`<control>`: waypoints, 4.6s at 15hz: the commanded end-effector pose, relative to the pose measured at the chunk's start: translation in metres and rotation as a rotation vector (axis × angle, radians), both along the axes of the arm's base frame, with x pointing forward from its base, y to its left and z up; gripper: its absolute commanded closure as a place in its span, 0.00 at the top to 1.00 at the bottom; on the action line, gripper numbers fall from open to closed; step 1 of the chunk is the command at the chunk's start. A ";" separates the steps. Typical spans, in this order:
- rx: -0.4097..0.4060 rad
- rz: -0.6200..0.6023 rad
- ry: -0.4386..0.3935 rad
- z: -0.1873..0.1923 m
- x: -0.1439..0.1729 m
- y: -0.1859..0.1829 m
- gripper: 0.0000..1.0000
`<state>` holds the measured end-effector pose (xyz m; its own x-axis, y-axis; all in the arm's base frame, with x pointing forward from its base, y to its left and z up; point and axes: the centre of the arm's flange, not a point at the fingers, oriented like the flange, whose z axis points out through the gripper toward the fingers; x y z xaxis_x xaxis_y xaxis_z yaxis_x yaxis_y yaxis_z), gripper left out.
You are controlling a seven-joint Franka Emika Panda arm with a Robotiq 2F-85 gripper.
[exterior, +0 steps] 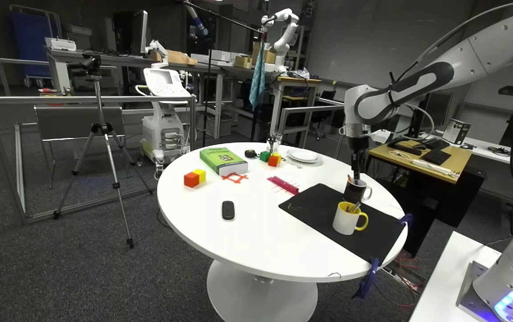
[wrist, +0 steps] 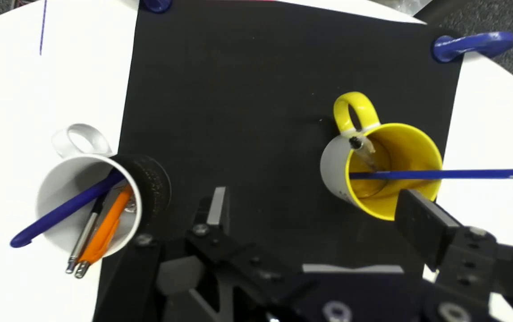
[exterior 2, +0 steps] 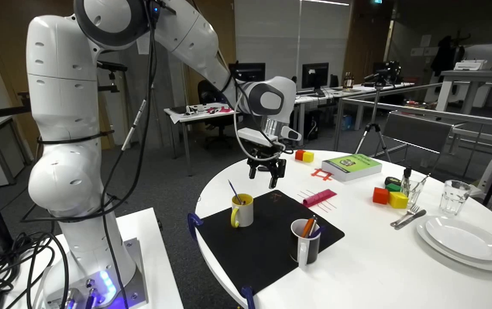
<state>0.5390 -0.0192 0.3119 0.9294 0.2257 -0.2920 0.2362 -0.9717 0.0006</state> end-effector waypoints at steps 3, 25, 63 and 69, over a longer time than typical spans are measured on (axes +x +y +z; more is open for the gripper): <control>-0.002 -0.027 -0.159 0.013 -0.005 -0.045 1.00; -0.043 -0.058 -0.503 -0.017 -0.053 -0.099 1.00; 0.028 -0.178 -0.610 -0.071 0.004 -0.120 1.00; 0.008 -0.109 -0.584 -0.083 0.005 -0.118 1.00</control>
<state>0.5428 -0.1343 0.2329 0.9618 0.0911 0.2580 0.0771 -0.9950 0.0642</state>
